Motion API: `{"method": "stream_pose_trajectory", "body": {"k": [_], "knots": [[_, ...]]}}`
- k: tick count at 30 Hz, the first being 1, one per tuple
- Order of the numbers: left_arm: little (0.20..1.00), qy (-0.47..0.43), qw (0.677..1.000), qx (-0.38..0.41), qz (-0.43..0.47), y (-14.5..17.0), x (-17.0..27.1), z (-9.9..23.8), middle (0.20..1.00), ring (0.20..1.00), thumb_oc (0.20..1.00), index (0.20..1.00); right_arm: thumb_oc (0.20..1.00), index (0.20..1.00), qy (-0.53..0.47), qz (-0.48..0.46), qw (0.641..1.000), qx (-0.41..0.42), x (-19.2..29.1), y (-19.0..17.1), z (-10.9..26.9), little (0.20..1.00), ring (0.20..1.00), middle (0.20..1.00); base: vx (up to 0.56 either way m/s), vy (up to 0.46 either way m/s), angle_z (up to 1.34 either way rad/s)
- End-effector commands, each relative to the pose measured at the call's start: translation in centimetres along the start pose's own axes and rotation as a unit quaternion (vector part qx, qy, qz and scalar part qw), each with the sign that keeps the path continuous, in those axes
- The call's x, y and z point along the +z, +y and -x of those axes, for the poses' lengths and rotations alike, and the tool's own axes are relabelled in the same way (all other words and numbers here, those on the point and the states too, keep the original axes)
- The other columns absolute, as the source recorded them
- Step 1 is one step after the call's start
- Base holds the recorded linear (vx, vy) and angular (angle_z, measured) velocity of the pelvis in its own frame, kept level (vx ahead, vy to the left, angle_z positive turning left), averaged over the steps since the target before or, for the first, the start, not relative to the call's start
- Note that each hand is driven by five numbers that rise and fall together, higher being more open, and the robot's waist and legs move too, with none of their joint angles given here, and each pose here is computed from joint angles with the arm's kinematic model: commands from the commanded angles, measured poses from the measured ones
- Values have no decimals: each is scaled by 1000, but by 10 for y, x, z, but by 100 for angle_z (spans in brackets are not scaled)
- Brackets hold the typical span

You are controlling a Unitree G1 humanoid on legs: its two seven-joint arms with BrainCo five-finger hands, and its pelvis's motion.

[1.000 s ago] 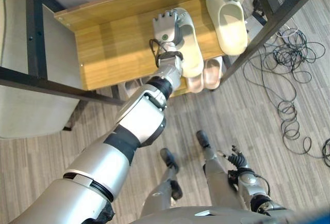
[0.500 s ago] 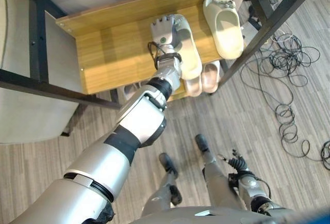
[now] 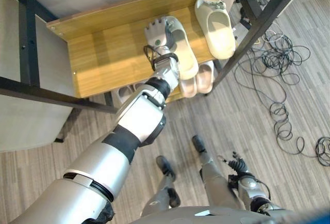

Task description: Arrange the slippers neatly on the shoe rack.

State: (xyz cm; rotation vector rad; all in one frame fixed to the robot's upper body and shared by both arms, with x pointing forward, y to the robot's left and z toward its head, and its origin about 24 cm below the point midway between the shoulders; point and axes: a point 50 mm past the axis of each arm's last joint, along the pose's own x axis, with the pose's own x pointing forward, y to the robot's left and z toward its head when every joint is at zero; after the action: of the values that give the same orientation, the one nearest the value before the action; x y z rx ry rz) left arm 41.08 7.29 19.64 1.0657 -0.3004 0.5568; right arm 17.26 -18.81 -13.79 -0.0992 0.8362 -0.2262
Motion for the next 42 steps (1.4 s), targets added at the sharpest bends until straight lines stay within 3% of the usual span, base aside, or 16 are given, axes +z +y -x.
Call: {"method": "stream_pose_trajectory", "body": {"k": [1, 3, 4, 5, 6, 11, 15, 32, 35, 37, 39, 40, 42], "knots": [[203, 22, 999, -5, 38, 11, 17, -8, 203, 203, 203, 203, 1000, 1000, 31, -5, 999, -5, -7, 2, 0, 1000, 1000, 1000, 17, -10, -4], [360, 26, 999, -4, 41, 12, 16, -9, 360, 360, 360, 360, 1000, 1000, 30, -5, 1000, -7, -5, 1, 0, 1000, 1000, 1000, 11, -9, -7], [360, 31, 999, -6, 39, 11, 15, -9, 360, 360, 360, 360, 1000, 1000, 31, -6, 999, -7, -6, 2, 0, 1000, 1000, 1000, 6, -7, -12], [837, 40, 998, -6, 41, 11, 13, -9, 837, 837, 837, 837, 1000, 1000, 32, -6, 999, -6, -6, 2, 0, 1000, 1000, 1000, 15, -21, -9], [1000, 56, 997, -12, 50, 9, 10, -7, 1000, 1000, 1000, 1000, 1000, 1000, 37, -10, 999, -8, -8, 2, 0, 1000, 1000, 1000, 15, -29, -7], [1000, 154, 978, -37, 138, 3, 1, -3, 1000, 1000, 1000, 1000, 1000, 1000, 47, -14, 999, -15, -11, 2, 1, 1000, 1000, 1000, 4, -7, 0], [1000, 159, 968, -4, 194, 12, 3, -11, 1000, 1000, 1000, 1000, 1000, 1000, 60, -17, 998, -17, -17, 1, 2, 1000, 1000, 1000, 20, -11, 0], [1000, 152, 961, 13, 230, 7, -11, -8, 1000, 1000, 1000, 1000, 1000, 1000, 86, -60, 993, -46, -18, -12, 0, 1000, 1000, 1000, -9, -16, 11], [1000, 150, 957, -7, 247, 3, -11, -4, 1000, 1000, 1000, 1000, 1000, 1000, 92, -68, 992, -51, -20, -14, 0, 1000, 1000, 1000, -7, -13, 8], [1000, 156, 944, -71, 282, -12, -11, 10, 1000, 1000, 1000, 1000, 1000, 1000, 96, -77, 991, -58, -22, -15, 1, 1000, 1000, 1000, -10, -15, 10], [1000, 151, 941, -87, 288, -16, -10, 14, 1000, 1000, 1000, 1000, 1000, 1000, 97, -82, 990, -62, -21, -16, 1, 1000, 1000, 1000, -19, -4, 14], [1000, 140, 928, -137, 317, -25, -9, 30, 1000, 1000, 1000, 1000, 1000, 1000, 93, -92, 989, -70, -17, -17, -1, 1000, 1000, 1000, -26, -5, 22], [1000, 134, 927, -147, 319, -25, -9, 34, 1000, 1000, 1000, 1000, 1000, 1000, 93, -96, 988, -72, -16, -17, -1, 1000, 1000, 1000, -27, -4, 16]]}}
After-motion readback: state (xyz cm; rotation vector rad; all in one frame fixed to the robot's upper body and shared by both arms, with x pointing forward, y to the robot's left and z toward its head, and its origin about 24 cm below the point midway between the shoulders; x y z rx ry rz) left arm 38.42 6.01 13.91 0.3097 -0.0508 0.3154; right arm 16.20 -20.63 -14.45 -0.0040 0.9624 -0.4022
